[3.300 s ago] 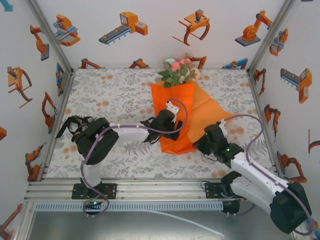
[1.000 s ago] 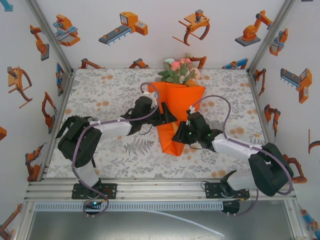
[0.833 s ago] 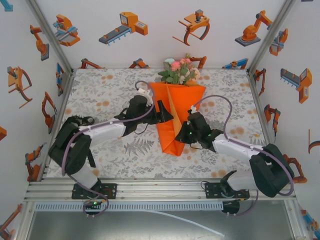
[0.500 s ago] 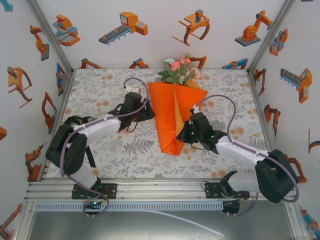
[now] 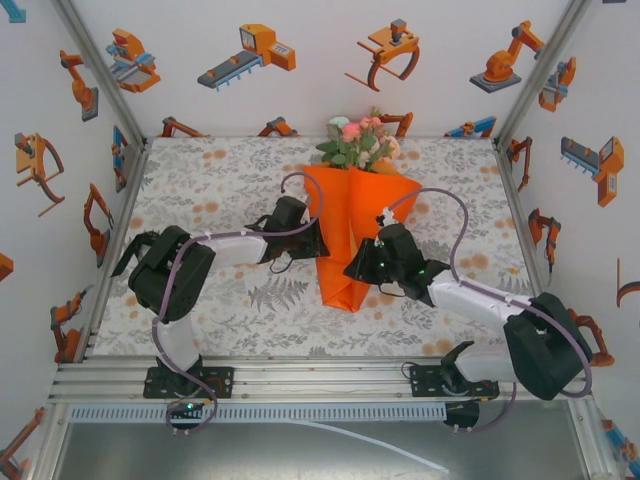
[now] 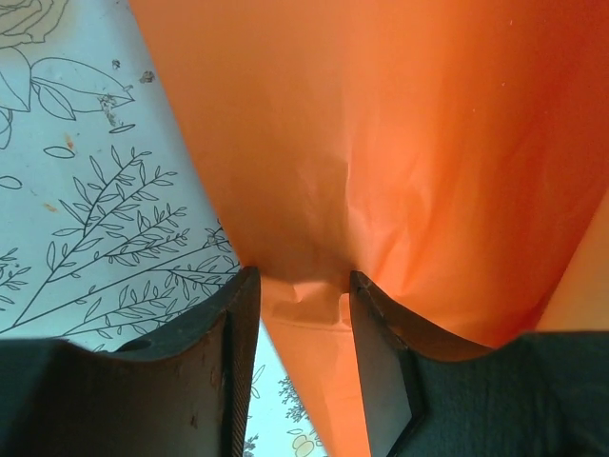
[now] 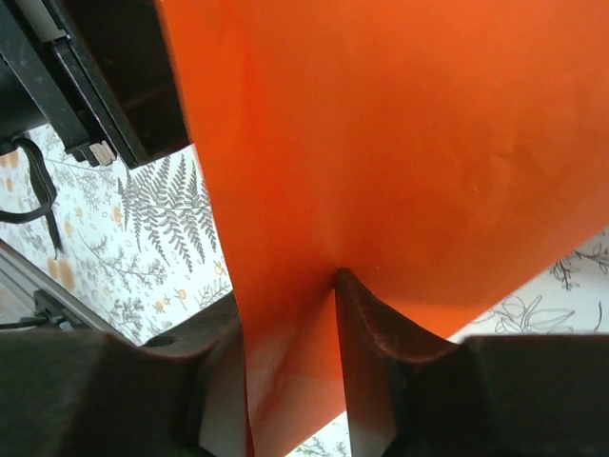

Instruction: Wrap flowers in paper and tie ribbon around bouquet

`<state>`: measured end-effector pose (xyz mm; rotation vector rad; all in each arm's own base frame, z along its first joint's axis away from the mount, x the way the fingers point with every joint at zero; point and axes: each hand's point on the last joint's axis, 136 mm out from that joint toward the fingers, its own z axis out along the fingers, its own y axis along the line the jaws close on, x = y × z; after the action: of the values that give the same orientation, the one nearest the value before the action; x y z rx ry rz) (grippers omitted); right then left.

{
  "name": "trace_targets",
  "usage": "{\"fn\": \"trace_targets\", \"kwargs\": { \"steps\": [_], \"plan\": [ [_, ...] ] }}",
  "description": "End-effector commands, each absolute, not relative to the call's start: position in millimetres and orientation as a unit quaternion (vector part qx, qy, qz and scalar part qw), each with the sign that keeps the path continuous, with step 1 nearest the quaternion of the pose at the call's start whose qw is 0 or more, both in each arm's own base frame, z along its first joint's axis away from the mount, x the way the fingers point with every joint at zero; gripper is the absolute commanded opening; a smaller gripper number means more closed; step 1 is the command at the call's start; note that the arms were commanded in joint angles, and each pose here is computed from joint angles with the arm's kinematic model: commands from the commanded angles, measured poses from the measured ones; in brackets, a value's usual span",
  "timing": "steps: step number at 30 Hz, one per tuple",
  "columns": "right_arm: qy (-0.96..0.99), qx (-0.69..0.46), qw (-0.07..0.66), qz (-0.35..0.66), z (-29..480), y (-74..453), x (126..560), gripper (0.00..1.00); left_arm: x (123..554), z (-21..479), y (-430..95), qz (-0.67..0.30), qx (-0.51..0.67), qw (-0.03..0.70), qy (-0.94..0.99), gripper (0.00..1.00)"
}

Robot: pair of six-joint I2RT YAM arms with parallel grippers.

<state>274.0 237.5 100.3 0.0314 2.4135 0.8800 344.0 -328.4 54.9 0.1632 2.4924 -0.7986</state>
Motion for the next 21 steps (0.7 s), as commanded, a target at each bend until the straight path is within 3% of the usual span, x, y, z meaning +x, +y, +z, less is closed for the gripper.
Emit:
{"fn": "trace_targets", "kwargs": {
  "steps": [1, 10, 21],
  "plan": [
    [0.886, -0.008, 0.293, 0.360, 109.0, 253.6, 279.4, 0.41, 340.0, 51.0, -330.3, -0.290, 0.069, 0.246, 0.922, 0.44],
    [0.858, -0.049, 0.273, 0.432, 115.5, 287.2, 280.3, 0.58, 340.8, 52.3, -329.7, -0.287, 0.070, 0.248, 0.923, 0.46],
    [0.840, -0.060, 0.277, 0.463, 124.4, 290.8, 273.3, 0.60, 342.5, 71.5, -325.4, -0.320, 0.040, 0.249, 0.913, 0.54]
  ]
}}
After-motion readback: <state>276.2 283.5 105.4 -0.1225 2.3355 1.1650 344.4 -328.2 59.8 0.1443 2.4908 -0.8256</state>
